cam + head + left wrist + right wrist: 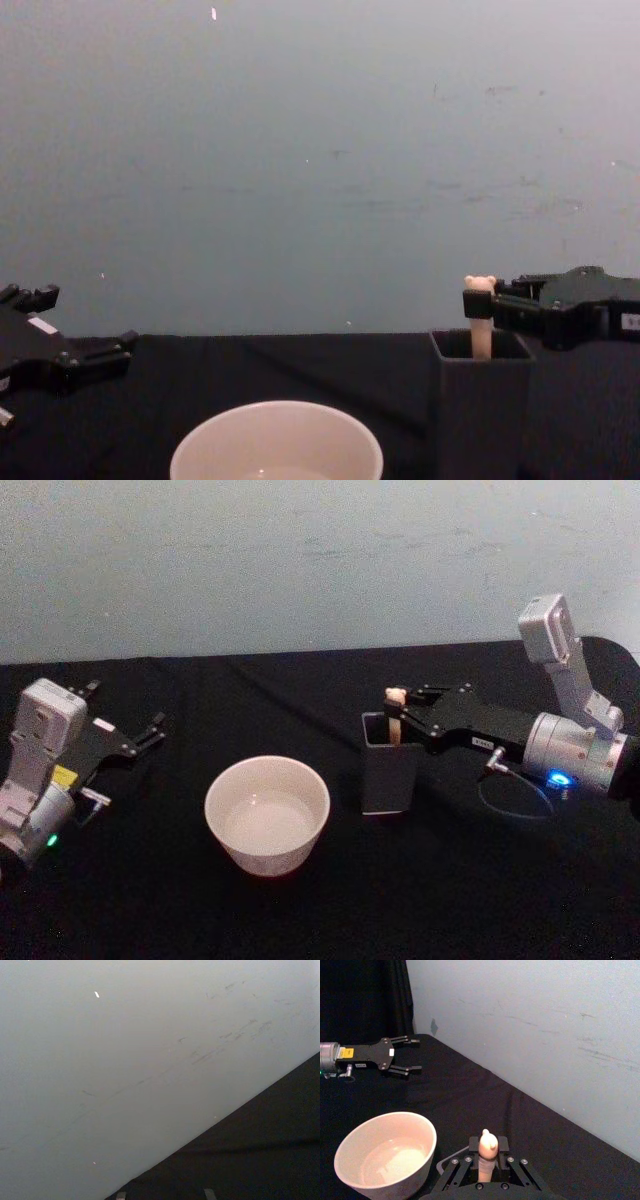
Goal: Pick up the stirring spoon with one hand, stir inside the cup, then place it back in its original position.
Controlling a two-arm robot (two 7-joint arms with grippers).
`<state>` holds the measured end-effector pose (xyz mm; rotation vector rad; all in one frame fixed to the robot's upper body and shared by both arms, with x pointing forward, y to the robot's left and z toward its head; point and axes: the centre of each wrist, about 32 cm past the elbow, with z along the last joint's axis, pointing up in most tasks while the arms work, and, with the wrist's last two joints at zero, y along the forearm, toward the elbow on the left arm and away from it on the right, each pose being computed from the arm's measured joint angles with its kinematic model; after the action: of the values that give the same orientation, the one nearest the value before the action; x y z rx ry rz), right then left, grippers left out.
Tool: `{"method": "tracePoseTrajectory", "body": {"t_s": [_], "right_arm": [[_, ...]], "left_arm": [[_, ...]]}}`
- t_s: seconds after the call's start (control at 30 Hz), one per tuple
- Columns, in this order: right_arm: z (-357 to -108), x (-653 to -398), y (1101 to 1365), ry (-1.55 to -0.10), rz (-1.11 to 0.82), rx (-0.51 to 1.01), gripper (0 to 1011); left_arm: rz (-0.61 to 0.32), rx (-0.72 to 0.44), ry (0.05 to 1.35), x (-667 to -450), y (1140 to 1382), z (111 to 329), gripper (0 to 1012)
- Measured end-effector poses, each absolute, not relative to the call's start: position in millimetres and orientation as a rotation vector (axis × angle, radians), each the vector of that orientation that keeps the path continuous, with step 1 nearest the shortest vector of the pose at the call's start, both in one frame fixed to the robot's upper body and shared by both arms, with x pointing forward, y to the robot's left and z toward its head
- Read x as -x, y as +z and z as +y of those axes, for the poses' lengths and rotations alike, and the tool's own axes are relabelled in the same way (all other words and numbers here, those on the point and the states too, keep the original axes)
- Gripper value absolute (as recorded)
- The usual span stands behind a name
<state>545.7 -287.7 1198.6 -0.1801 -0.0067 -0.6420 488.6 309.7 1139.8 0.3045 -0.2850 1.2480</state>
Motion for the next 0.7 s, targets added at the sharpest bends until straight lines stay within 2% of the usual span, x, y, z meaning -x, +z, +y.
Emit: {"method": "tracePoseTrajectory", "body": {"t_s": [0.1,0.2,0.27,0.4,0.5,0.57,0.6,0.7], "right_arm": [[-287.7,-545.7,1198.6,-0.642,-0.007,0.180,216],[-287.7,-545.7,1198.6,-0.642,-0.007,0.180,282],[-287.7,-545.8,1198.6,-0.641,-0.007,0.179,365],[-287.7,-545.8,1198.6,-0.641,-0.007,0.179,449],[-287.7,-545.8,1198.6,-0.641,-0.007,0.178,590],[-287.7,-545.8,1198.6,-0.641,-0.007,0.178,651],[-287.7,-545.8,1198.6,-0.641,-0.007,0.178,651],[-287.7,-545.8,1198.6,-0.641,-0.007,0.178,787]], "left_arm": [[-0.285,-0.305,1.248,-488.6,1139.8,309.7,1001],[-0.285,-0.304,1.248,-488.6,1139.8,309.7,1001],[-0.285,-0.304,1.248,-488.6,1139.8,309.7,1001],[-0.285,-0.304,1.248,-488.6,1139.8,309.7,1001],[-0.285,-0.305,1.248,-488.6,1139.8,309.7,1001],[-0.285,-0.304,1.248,-488.6,1139.8,309.6,1001],[-0.285,-0.304,1.248,-488.6,1139.8,309.6,1001],[-0.285,-0.304,1.248,-488.6,1139.8,309.7,1001]]}}
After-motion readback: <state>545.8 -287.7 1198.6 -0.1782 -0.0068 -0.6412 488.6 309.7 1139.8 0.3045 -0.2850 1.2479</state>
